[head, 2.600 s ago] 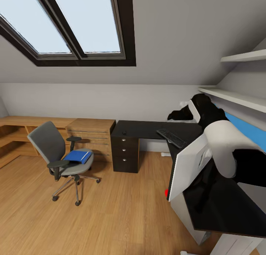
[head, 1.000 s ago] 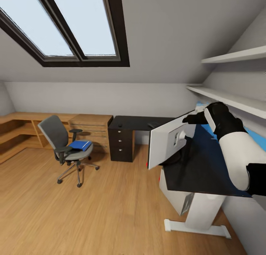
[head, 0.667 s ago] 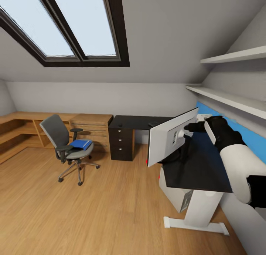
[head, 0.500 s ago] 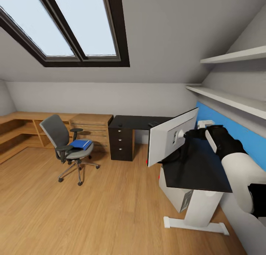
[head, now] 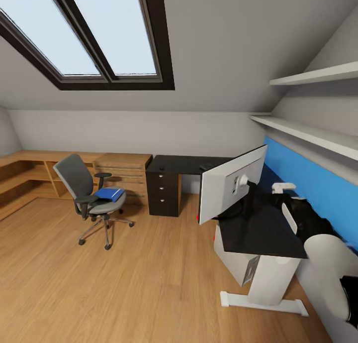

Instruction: In the bedroom, organize the workspace by keeping the computer under the desk, ensuring the monitor is on the desk, placing the keyboard on the desk next to the monitor, placing the mouse on the desk next to the keyboard, moving the folder from the swivel chair onto the desk next to the mouse, stacking the notebook on top of the folder with the pen on top of the notebook, and positioning the swivel chair next to the desk.

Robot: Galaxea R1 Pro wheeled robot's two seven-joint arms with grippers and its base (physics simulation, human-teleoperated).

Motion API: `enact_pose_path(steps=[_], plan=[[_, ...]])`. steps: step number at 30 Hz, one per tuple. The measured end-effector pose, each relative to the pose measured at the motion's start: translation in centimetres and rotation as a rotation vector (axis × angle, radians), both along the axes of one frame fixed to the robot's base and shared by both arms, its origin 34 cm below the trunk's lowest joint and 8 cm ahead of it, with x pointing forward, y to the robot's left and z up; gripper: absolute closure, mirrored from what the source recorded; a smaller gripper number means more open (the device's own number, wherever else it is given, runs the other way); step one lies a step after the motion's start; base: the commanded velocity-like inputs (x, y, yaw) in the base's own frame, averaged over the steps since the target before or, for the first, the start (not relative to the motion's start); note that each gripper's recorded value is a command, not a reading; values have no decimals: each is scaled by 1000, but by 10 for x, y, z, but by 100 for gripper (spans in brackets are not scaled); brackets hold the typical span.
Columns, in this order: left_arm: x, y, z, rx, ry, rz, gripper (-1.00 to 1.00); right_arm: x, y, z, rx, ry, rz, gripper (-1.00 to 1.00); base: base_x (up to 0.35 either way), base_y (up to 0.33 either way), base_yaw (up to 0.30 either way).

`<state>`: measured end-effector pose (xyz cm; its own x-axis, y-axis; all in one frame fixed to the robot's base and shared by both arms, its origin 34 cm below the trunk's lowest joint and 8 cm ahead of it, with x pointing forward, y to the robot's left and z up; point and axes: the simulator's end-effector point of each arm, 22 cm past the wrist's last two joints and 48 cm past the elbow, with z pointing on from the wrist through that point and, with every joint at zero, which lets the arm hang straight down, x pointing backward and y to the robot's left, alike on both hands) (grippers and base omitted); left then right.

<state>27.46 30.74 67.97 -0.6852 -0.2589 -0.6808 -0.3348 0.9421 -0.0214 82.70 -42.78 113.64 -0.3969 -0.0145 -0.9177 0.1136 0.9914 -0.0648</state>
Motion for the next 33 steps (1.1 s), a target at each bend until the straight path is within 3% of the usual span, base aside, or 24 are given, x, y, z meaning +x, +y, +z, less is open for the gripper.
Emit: enact_pose_path(steps=[3,6,9,17,33], plan=[[0,0,0,-1,1,-1,-100,-2,-5,-11,-12,-16,-23,-100,0,0,0],[0,-3,-1,-4,2,-3,-100,-7,-19,-30,-33,-30,-87,-100,0,0,0],[0,-5,-1,-7,2,-5,-100,-9,-22,-47,-25,-85,-132,-100,0,0,0],[0,-5,0,-7,0,-5,-100,-13,-9,-55,-20,-238,-151,-100,0,0,0],[2,-3,1,-4,-6,1,-100,-28,5,-84,-16,-270,-168,-100,0,0,0]])
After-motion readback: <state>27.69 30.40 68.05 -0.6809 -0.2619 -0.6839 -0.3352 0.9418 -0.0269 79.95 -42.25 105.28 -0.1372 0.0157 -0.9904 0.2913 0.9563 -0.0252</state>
